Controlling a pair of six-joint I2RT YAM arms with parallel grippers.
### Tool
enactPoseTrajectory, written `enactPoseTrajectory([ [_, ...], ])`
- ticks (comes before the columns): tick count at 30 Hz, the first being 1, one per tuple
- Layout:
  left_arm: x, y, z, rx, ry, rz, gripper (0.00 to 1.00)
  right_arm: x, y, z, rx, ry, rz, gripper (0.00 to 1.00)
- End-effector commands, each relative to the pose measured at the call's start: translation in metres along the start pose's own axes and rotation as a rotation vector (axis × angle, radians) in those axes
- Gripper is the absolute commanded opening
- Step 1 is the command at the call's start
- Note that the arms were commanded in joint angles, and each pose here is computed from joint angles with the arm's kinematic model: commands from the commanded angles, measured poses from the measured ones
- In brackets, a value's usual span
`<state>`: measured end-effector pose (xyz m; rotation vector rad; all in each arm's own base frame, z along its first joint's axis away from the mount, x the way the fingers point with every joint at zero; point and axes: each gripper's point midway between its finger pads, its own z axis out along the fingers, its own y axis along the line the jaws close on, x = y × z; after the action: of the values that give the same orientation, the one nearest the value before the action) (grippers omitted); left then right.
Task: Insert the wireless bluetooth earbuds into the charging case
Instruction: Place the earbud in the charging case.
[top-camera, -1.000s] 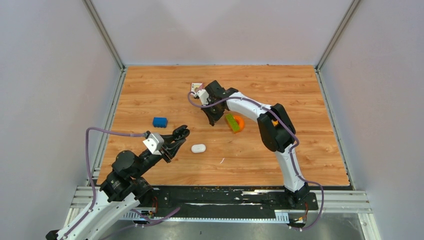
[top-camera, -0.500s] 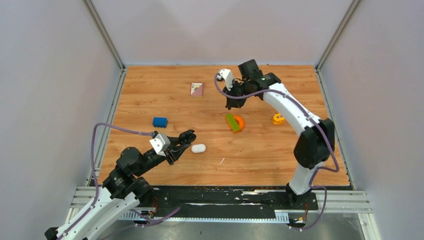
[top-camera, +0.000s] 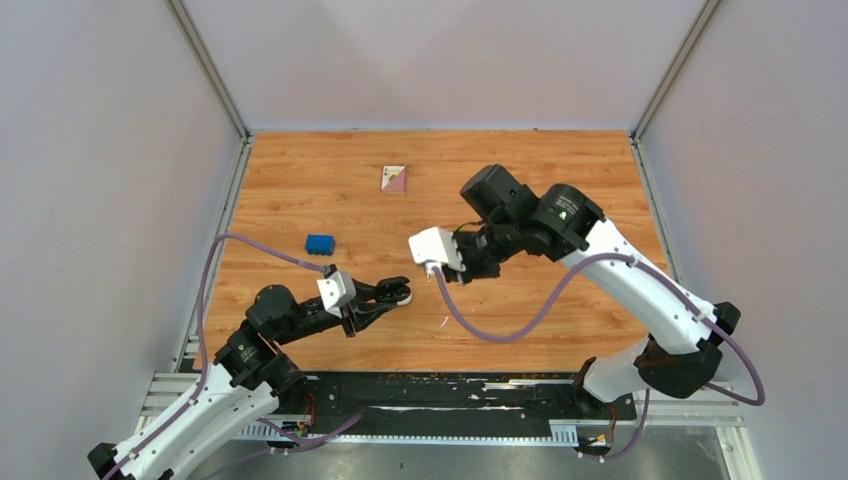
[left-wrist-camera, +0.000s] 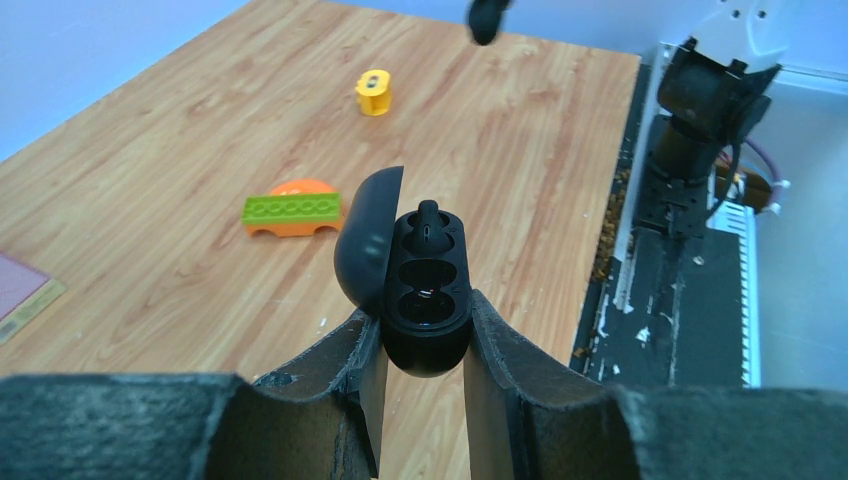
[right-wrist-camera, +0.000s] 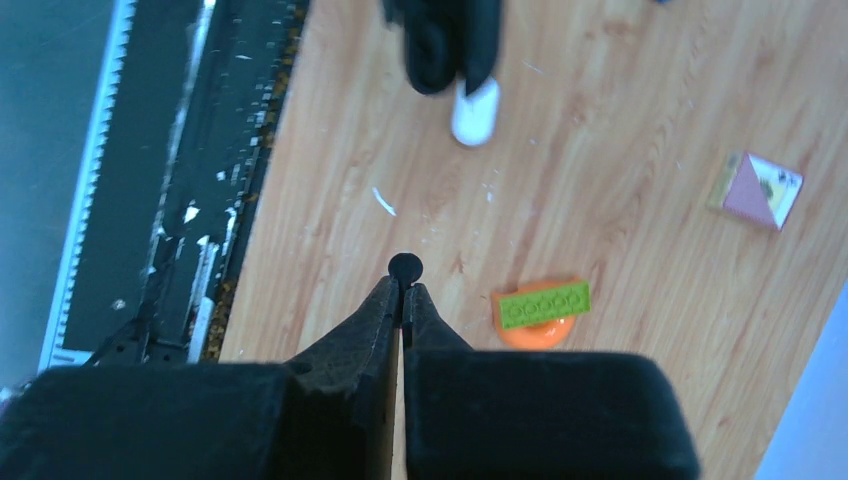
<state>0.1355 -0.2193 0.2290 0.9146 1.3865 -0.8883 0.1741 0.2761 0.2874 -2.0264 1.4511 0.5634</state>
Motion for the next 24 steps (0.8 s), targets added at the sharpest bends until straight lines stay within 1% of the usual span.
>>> enactPoseTrajectory([
  [1, -0.006, -0.015, 0.005, 0.104, -0.024, 0.019, 0.0, -0.02, 0.028, -0.016, -0.015, 0.034, -0.116, 0.0],
  [7, -0.004, -0.018, 0.006, 0.123, -0.016, 0.015, 0.0, -0.061, 0.034, -0.012, -0.027, -0.02, -0.124, 0.0],
  [13, -0.007, -0.018, 0.004, 0.121, -0.028, 0.029, 0.0, -0.097, 0.023, 0.002, 0.001, -0.119, -0.032, 0.0],
  [18, -0.011, -0.017, 0.002, 0.111, -0.048, 0.041, 0.0, -0.119, 0.017, 0.014, -0.03, -0.177, 0.007, 0.0],
  [24, -0.014, -0.018, 0.0, 0.113, -0.057, 0.044, 0.0, -0.128, 0.018, 0.028, -0.06, -0.187, 0.005, 0.0],
])
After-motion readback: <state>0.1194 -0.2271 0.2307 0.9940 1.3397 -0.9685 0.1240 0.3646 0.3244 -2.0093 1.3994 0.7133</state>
